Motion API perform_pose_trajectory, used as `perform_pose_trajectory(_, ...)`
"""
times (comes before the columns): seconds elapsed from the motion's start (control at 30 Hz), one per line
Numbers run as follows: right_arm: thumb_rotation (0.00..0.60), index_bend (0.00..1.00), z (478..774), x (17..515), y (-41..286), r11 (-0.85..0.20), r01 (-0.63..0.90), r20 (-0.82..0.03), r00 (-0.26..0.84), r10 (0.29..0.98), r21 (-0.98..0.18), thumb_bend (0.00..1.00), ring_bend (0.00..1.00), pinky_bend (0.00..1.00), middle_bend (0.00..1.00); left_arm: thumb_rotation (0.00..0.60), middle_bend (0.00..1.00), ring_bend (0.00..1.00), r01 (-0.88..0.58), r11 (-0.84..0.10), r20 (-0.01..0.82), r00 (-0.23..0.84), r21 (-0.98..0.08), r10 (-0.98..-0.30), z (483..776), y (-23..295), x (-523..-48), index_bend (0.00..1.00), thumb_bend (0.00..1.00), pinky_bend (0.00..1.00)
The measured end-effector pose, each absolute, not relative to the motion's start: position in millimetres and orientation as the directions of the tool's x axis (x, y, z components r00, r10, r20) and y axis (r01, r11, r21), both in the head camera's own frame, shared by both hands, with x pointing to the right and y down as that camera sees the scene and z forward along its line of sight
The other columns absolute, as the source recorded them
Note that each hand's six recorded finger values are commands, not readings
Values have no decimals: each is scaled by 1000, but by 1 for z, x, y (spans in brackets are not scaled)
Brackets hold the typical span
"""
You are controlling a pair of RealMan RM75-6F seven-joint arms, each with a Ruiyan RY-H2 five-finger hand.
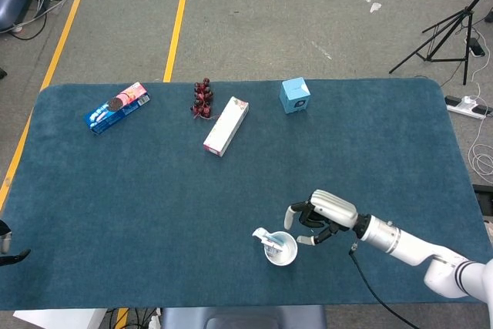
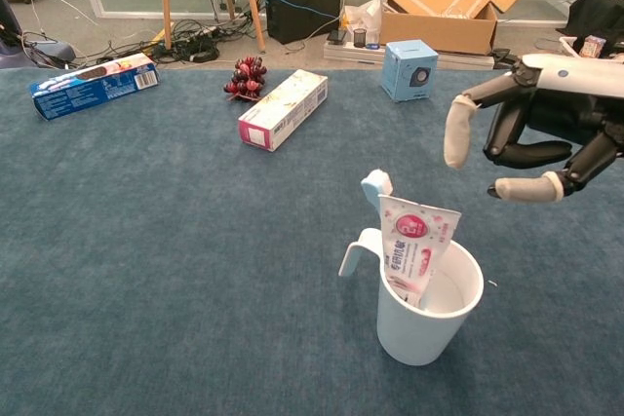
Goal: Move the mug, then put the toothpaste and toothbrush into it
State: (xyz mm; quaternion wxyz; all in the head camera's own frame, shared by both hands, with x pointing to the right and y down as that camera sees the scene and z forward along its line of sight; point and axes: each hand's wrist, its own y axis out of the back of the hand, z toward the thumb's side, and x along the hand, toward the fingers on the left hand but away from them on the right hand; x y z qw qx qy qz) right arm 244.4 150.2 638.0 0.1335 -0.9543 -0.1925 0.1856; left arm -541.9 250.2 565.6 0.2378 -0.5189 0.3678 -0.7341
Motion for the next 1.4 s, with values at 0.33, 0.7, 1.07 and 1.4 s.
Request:
perform_pose_trajectory(0.33, 600, 495, 607, 277, 148, -688, 156, -373, 745, 553, -709, 196, 854, 991, 860, 600, 479, 426, -29, -616, 590, -328, -787, -738, 566, 250, -537, 794, 0, 556)
perform_pose_trajectory(0.7, 600, 495, 574, 340, 171, -431, -140, -445, 453, 773, -891, 196, 431, 685, 386, 600, 479, 426, -48, -558, 551, -249, -828, -796, 563, 243, -523, 749, 0, 556)
perform_pose_trajectory(1.07, 600, 485, 560, 369, 191, -228, -45, -230, 313, 921, -973, 197, 210, 454, 259, 600, 479, 426, -80, -476, 483, -174, -876, -858, 563, 236, -516, 741, 0, 556)
perform_pose_trajectory(1.4, 600, 480, 548, 381, 210, -143, 63, -116, 317, 941, -988, 197, 207, 453, 257, 600, 480, 426, -80, -479, 486, -155, -874, -860, 568, 234, -511, 741, 0, 556)
